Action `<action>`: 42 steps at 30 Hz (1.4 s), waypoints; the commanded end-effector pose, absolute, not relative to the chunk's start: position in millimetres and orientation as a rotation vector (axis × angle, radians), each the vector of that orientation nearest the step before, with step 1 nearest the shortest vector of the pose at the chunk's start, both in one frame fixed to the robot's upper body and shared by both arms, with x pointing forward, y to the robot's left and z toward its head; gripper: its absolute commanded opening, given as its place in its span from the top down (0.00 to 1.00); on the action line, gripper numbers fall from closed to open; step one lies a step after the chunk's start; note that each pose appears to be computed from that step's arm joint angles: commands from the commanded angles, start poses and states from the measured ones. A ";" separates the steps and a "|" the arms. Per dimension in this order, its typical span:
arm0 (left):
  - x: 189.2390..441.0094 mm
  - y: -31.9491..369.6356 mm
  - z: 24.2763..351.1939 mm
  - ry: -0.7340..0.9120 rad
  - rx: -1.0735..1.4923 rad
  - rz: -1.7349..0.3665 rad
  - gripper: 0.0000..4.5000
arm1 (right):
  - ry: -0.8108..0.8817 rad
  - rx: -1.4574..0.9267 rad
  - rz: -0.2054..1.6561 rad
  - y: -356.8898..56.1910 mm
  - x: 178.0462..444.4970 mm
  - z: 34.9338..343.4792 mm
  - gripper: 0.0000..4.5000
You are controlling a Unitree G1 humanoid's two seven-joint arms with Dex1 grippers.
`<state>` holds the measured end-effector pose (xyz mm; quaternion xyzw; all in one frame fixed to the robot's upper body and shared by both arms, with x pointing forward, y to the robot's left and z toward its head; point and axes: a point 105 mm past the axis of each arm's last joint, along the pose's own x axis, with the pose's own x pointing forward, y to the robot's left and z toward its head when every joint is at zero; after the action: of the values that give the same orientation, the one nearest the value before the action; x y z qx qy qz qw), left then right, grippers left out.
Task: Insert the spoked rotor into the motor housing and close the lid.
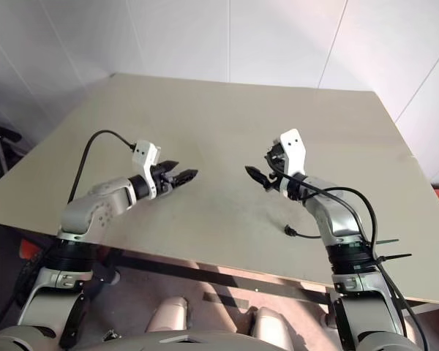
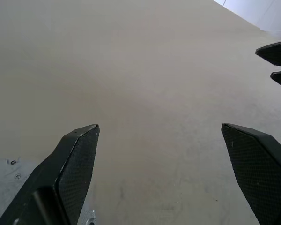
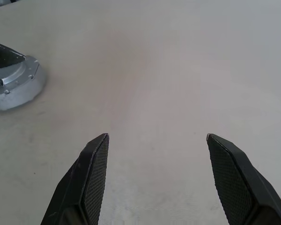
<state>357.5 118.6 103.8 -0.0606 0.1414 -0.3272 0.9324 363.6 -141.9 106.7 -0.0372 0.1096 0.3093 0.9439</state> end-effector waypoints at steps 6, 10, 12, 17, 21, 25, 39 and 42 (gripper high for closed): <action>358.8 125.9 119.6 0.227 -0.085 -0.664 0.01 | 0.127 -0.117 0.539 -154.9 374.9 125.7 0.16; 367.3 136.4 123.1 0.169 -0.012 -0.571 0.01 | 0.055 -0.042 0.454 -161.8 379.2 133.9 0.16; 374.9 140.2 130.8 0.102 0.020 -0.513 0.01 | 0.031 -0.074 0.449 -161.2 379.1 136.3 0.16; 381.9 146.8 129.8 0.044 0.114 -0.438 0.01 | 0.007 -0.139 0.402 -170.1 381.6 133.4 0.16; 381.8 151.8 135.3 -0.034 0.191 -0.376 0.01 | -0.001 -0.147 0.282 -183.6 386.4 127.1 0.16; 383.7 150.5 142.6 -0.125 0.316 -0.316 0.01 | -0.029 -0.128 0.281 -180.3 388.0 128.6 0.16; 391.9 159.3 153.1 -0.182 0.310 -0.273 0.01 | -0.084 -0.095 0.317 -178.6 387.4 140.6 0.16; 392.3 164.9 150.5 -0.170 0.307 -0.257 0.01 | -0.082 -0.095 0.324 -177.7 387.1 140.3 0.16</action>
<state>390.0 159.3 136.6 0.1545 -0.0634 -0.1378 0.9763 386.8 -181.5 117.5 -0.0466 0.0007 0.1533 0.9871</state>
